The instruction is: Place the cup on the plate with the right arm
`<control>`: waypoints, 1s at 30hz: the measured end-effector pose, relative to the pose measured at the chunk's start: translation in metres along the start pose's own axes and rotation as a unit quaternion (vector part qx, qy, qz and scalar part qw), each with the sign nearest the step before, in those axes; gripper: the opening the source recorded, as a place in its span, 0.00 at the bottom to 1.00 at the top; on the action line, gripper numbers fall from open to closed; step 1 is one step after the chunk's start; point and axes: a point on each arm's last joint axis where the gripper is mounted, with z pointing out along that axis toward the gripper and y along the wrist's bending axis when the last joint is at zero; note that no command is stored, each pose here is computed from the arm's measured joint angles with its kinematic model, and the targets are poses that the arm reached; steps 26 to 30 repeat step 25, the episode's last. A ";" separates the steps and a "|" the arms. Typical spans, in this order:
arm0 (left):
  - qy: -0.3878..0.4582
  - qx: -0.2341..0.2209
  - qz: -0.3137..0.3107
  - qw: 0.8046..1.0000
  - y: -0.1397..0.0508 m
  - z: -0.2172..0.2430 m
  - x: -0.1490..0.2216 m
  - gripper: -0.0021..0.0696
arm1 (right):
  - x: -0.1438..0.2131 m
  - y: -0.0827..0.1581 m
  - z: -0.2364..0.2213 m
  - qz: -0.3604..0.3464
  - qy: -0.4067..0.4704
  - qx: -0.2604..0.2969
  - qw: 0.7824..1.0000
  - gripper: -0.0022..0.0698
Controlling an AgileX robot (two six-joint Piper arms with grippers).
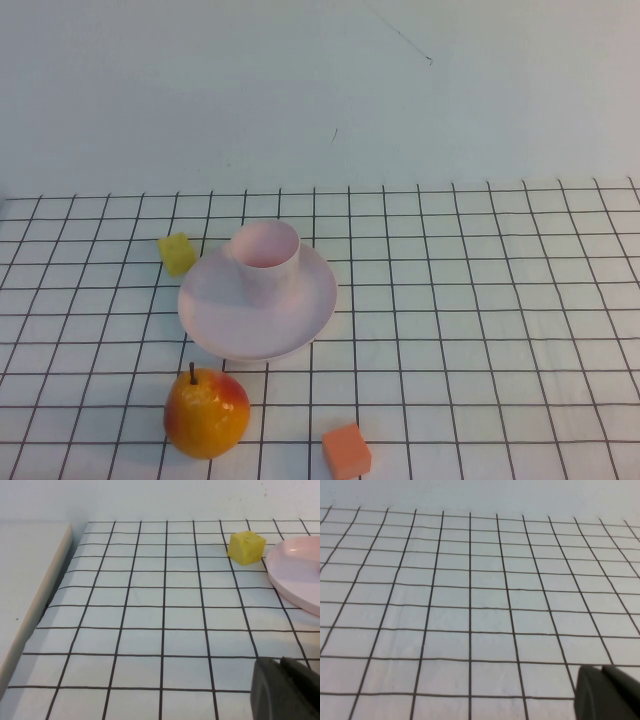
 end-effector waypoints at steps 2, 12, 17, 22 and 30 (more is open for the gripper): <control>0.000 0.000 0.000 1.000 0.000 0.000 0.000 0.02 | 0.000 0.000 0.000 0.001 0.000 0.000 1.000 0.03; 0.000 0.000 0.000 1.000 0.000 0.000 0.000 0.02 | 0.000 0.000 0.000 0.002 0.000 -0.001 1.000 0.03; 0.000 0.000 0.000 1.000 0.000 0.000 0.000 0.02 | 0.000 0.000 0.000 0.004 0.000 -0.002 1.000 0.03; 0.000 0.000 0.000 1.000 0.000 0.000 0.000 0.02 | 0.000 0.000 0.000 0.004 0.000 -0.002 1.000 0.03; 0.000 0.000 0.000 1.000 0.000 0.000 0.000 0.02 | 0.000 0.000 0.000 0.004 0.000 -0.002 1.000 0.03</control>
